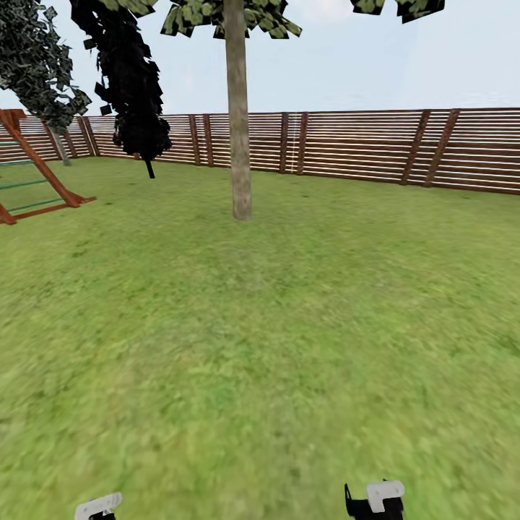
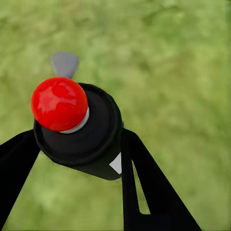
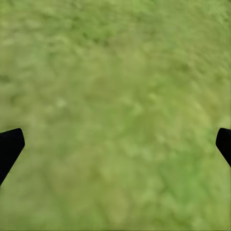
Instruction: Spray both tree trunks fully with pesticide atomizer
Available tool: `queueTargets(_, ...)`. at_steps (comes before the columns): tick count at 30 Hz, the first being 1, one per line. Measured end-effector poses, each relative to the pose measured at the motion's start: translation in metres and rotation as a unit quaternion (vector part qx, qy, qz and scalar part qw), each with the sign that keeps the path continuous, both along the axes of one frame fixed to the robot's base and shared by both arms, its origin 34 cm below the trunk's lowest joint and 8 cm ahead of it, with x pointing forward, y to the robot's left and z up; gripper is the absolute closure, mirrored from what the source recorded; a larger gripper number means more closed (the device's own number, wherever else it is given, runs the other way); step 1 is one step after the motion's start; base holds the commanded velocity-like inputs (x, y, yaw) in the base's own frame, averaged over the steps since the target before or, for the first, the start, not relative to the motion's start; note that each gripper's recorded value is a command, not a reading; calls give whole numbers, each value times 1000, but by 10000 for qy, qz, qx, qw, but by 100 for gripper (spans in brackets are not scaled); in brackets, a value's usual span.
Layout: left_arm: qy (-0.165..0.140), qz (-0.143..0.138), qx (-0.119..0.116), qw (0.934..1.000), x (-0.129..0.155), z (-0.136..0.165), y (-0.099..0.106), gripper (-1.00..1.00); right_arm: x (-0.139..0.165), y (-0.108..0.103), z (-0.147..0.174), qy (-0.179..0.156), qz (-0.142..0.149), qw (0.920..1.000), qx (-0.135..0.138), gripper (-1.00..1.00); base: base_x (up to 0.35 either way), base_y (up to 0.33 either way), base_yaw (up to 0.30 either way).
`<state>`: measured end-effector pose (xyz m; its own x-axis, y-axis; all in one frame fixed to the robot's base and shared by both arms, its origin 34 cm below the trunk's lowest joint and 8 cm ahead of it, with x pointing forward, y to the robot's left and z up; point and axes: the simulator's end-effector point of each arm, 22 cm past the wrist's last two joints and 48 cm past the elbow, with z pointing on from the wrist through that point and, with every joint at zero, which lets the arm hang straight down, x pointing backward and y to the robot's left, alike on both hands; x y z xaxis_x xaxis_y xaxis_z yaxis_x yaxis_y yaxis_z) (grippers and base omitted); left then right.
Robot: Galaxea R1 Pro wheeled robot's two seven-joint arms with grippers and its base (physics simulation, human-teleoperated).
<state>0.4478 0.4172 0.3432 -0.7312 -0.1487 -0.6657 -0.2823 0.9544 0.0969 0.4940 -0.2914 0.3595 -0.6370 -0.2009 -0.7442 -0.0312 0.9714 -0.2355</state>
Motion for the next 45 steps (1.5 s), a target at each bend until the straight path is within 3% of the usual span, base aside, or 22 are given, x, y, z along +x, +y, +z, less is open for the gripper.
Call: queueTargets(45, 0, 0, 0, 10000, 0, 0, 0, 100, 0, 0, 0, 0, 3, 10000, -1, -100, 338, 72, 0)
